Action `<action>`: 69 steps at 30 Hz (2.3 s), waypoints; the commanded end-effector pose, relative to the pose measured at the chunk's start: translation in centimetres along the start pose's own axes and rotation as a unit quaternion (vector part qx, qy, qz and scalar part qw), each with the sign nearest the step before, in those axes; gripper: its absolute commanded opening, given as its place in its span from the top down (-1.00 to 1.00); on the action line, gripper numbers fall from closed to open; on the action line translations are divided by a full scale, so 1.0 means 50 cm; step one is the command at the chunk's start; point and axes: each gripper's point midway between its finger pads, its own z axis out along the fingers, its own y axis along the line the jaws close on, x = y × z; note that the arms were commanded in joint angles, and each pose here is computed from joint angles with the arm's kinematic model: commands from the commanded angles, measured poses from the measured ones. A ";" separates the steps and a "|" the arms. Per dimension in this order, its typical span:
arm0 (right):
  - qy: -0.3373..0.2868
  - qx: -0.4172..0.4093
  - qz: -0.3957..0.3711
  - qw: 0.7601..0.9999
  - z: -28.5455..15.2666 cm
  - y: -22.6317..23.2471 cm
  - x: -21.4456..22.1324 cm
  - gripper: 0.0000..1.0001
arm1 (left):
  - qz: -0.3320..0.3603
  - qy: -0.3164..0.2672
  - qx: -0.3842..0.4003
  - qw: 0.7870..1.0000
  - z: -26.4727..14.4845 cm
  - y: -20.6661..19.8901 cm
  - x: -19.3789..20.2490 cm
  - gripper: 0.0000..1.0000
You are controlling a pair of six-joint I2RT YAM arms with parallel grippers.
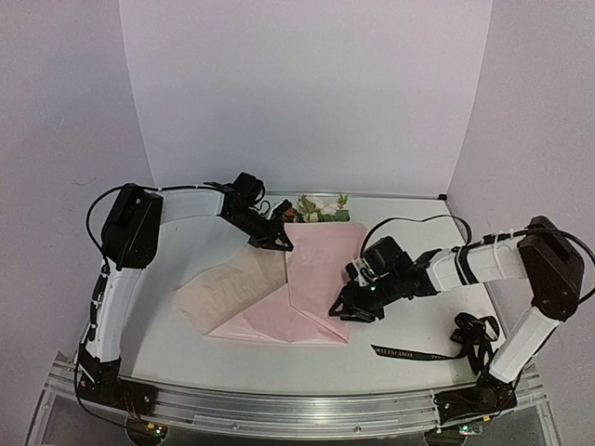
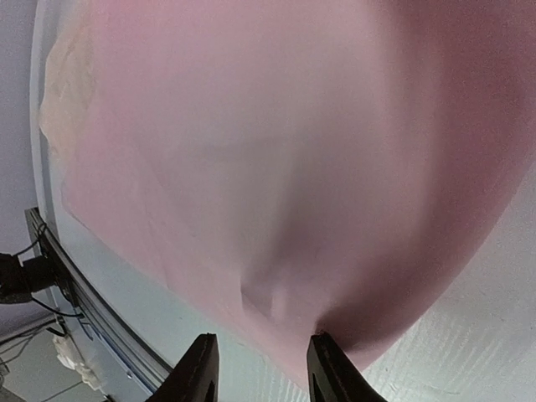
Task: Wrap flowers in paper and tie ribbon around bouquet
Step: Press the fold line of the 2/3-folded wrapping paper.
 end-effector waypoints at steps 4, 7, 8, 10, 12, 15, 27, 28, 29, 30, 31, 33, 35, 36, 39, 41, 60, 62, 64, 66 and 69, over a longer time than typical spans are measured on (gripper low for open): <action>-0.047 -0.044 0.059 0.996 0.038 -0.004 -0.029 0.34 | 0.011 -0.015 -0.017 1.000 -0.011 0.009 -0.026 1.00; -0.052 -0.043 0.071 0.995 0.043 -0.024 -0.018 0.35 | 0.006 -0.020 -0.028 0.999 -0.011 0.018 -0.030 1.00; -0.054 -0.044 0.074 0.995 0.043 -0.028 -0.015 0.35 | 0.003 -0.020 -0.031 0.999 -0.011 0.022 -0.031 1.00; -0.058 -0.046 0.078 0.994 0.042 -0.034 -0.010 0.35 | 0.000 -0.022 -0.038 0.999 -0.010 0.029 -0.033 1.00; -0.060 -0.048 0.081 0.994 0.040 -0.037 -0.007 0.34 | -0.002 -0.025 -0.042 0.999 -0.009 0.034 -0.034 1.00; -0.062 -0.048 0.086 0.993 0.040 -0.050 0.003 0.34 | -0.005 -0.028 -0.044 0.999 -0.008 0.036 -0.037 1.00; -0.069 -0.064 0.093 0.991 0.041 -0.050 0.006 0.27 | 0.012 -0.092 -0.089 0.992 -0.103 -0.039 -0.063 0.15; -0.069 -0.066 0.094 0.991 0.042 -0.049 0.005 0.28 | 0.020 -0.103 -0.095 0.990 -0.120 -0.061 -0.061 0.10; -0.068 -0.067 0.094 0.991 0.043 -0.048 0.004 0.29 | 0.023 -0.106 -0.097 0.989 -0.123 -0.077 -0.049 0.07; -0.068 -0.069 0.094 0.991 0.044 -0.045 0.003 0.30 | 0.028 -0.111 -0.091 0.989 -0.129 -0.104 -0.041 0.07; -0.068 -0.072 0.094 0.991 0.045 -0.042 0.001 0.31 | 0.032 -0.110 -0.083 0.990 -0.128 -0.129 -0.030 0.07; -0.067 -0.077 0.095 0.990 0.046 -0.035 -0.003 0.36 | 0.041 -0.097 -0.067 0.992 -0.111 -0.172 -0.002 0.10; -0.065 -0.084 0.093 0.990 0.046 -0.025 -0.005 0.39 | 0.041 -0.080 -0.040 0.995 -0.081 -0.210 0.027 0.17; -0.065 -0.086 0.092 0.990 0.045 -0.021 -0.007 0.39 | 0.042 -0.070 -0.021 0.996 -0.062 -0.231 0.041 0.21; -0.064 -0.096 0.085 0.990 0.041 -0.006 -0.012 0.39 | 0.036 -0.029 0.014 0.999 -0.001 -0.262 0.091 0.34; -0.066 -0.100 0.082 0.989 0.037 0.000 -0.014 0.39 | 0.034 -0.008 0.023 0.999 0.032 -0.267 0.117 0.36; -0.062 -0.099 0.087 0.989 0.035 -0.005 -0.006 0.38 | -0.059 0.054 -0.022 0.997 0.115 -0.135 0.239 0.61; -0.062 -0.096 0.088 0.990 0.035 -0.009 -0.003 0.37 | -0.068 0.059 -0.027 0.996 0.121 -0.124 0.248 0.61; -0.061 -0.095 0.089 0.990 0.036 -0.012 -0.001 0.38 | -0.079 0.066 -0.034 0.994 0.128 -0.109 0.260 0.63; -0.061 -0.093 0.089 0.990 0.037 -0.014 0.001 0.37 | -0.086 0.072 -0.045 0.993 0.134 -0.094 0.270 0.65; -0.061 -0.088 0.092 0.990 0.038 -0.022 0.004 0.37 | -0.092 0.077 -0.063 0.991 0.138 -0.074 0.279 0.70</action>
